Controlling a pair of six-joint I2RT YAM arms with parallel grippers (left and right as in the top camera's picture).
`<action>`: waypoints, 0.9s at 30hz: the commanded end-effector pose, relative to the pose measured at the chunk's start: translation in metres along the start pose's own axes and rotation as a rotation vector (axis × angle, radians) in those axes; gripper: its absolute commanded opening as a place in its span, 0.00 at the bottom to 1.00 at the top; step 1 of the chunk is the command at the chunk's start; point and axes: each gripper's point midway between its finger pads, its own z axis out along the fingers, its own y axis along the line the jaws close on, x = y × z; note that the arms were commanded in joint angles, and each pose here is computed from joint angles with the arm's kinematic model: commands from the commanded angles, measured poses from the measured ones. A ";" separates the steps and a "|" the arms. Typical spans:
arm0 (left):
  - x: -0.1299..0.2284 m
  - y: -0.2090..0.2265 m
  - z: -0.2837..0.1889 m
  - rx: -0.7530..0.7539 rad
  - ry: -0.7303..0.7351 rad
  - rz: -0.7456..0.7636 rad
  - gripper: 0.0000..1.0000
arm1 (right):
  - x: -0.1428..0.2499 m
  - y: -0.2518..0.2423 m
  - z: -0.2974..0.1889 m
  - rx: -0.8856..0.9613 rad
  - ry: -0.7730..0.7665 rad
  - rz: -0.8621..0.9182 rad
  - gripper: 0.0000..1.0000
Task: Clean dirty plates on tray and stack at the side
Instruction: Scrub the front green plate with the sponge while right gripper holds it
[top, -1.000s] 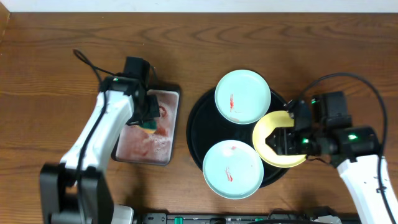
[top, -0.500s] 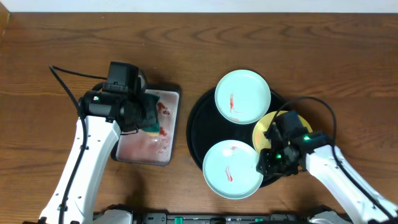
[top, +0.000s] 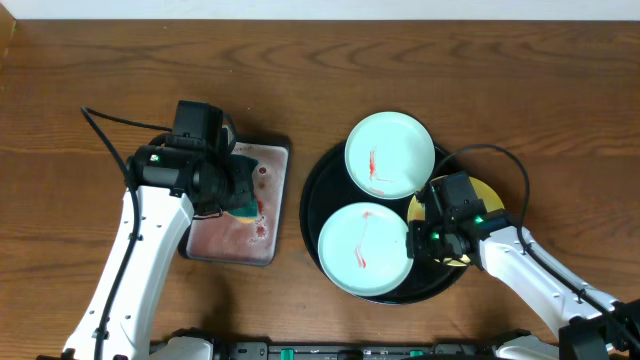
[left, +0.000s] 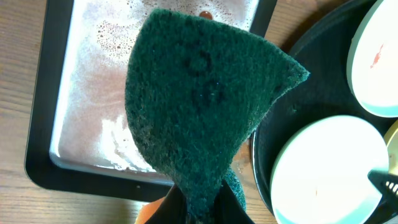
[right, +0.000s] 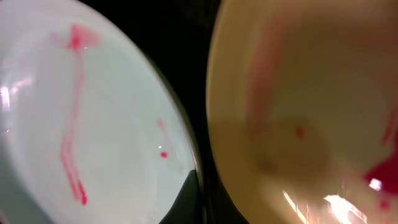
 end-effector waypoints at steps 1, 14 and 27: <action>-0.005 -0.007 -0.009 0.041 -0.019 0.008 0.07 | -0.020 -0.021 -0.002 0.134 -0.099 -0.009 0.01; 0.018 -0.048 -0.003 0.149 0.056 0.068 0.07 | -0.024 -0.009 0.002 0.136 -0.125 -0.069 0.01; 0.064 -0.111 0.039 0.176 0.139 0.142 0.07 | -0.010 -0.014 0.029 0.170 -0.041 -0.080 0.01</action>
